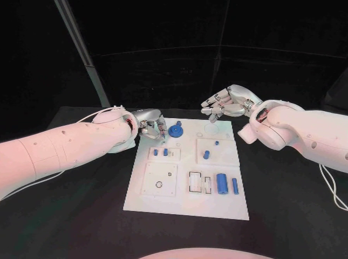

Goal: Assemble the parts on the task board

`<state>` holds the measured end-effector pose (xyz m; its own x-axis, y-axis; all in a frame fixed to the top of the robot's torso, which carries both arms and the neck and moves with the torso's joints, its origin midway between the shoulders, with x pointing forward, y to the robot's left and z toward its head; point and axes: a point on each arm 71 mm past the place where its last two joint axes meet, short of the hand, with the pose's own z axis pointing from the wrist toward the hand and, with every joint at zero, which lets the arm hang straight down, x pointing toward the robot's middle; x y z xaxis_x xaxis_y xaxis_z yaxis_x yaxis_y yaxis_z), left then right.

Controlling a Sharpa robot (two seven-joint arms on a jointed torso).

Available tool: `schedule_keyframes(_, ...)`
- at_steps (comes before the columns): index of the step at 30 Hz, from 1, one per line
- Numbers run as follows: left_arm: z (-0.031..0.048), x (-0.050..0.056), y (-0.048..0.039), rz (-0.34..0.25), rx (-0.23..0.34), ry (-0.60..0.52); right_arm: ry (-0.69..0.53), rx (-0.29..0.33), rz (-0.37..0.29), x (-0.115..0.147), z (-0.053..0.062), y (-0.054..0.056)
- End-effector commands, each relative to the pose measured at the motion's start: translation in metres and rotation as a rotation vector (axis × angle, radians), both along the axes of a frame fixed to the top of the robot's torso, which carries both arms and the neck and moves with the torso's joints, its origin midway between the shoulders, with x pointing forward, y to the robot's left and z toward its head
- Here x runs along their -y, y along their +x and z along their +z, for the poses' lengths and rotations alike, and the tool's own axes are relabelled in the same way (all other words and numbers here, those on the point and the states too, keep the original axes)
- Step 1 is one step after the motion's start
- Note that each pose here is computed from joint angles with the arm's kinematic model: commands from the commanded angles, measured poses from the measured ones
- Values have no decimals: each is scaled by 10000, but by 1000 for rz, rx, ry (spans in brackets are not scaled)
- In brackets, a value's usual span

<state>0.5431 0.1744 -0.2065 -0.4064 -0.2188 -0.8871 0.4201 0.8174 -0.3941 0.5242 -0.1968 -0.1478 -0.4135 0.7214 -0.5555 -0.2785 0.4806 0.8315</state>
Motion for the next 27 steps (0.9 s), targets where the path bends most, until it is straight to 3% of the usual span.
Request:
schedule_keyframes(1,-24,26,-10,-11,-32,6,4,7,12,-17,15,-2)
schedule_keyframes(27,-87,57,-27,-22,-75,36,4,6,13,-21,14,0)
